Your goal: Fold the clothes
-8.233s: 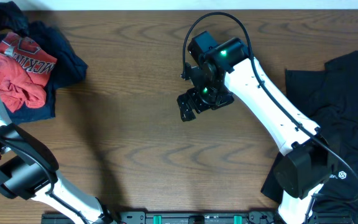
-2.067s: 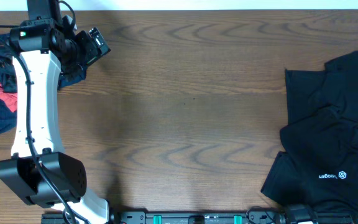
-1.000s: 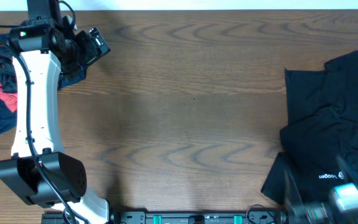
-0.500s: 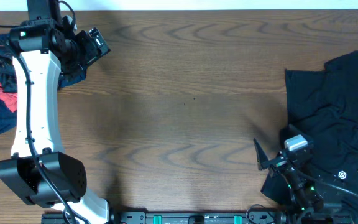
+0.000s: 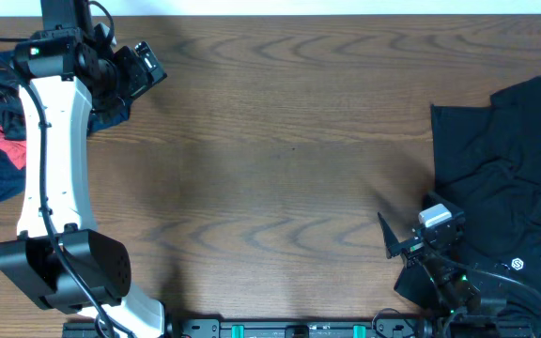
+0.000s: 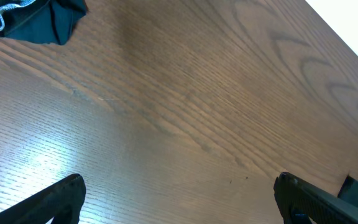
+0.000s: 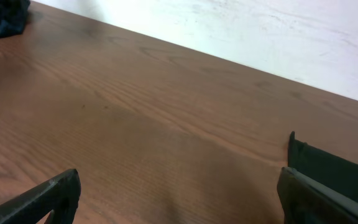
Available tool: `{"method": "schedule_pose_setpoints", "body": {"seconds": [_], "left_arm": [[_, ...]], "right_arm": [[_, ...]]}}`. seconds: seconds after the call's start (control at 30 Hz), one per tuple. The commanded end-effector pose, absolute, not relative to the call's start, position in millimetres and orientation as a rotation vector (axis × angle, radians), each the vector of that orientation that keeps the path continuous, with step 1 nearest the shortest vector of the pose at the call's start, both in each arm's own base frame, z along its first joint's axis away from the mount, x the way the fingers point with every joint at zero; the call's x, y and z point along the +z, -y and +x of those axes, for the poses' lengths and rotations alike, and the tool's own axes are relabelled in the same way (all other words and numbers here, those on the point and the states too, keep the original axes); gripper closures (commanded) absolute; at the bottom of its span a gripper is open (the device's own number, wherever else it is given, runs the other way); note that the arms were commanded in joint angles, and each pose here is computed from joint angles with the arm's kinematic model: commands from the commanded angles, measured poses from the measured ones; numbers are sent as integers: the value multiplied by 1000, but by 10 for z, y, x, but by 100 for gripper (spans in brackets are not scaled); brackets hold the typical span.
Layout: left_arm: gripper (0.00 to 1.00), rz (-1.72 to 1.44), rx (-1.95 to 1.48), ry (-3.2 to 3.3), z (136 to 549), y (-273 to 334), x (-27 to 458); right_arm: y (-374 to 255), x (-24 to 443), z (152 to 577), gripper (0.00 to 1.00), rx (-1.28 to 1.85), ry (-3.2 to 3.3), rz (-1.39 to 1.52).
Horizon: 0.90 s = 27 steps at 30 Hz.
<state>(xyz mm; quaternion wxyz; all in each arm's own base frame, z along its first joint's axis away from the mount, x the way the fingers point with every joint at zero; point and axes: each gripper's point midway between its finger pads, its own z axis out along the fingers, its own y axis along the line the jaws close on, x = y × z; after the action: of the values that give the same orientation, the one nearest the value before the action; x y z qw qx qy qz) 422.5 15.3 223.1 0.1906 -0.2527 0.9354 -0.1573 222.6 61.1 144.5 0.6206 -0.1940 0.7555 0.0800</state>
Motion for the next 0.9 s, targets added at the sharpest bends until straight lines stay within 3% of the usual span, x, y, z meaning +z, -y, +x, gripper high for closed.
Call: {"method": "schedule_pose_setpoints", "body": {"seconds": [0.0,0.87], "left_arm": [[2,-711,-454,-2627,4225,-145,2241],[2,-687,-402,-2649,4187,-191,2212]], "right_arm": [[-652,1448,2212,1,184,-1720,-480],[-652,1448,2212,1,184,-1720,-480]]}}
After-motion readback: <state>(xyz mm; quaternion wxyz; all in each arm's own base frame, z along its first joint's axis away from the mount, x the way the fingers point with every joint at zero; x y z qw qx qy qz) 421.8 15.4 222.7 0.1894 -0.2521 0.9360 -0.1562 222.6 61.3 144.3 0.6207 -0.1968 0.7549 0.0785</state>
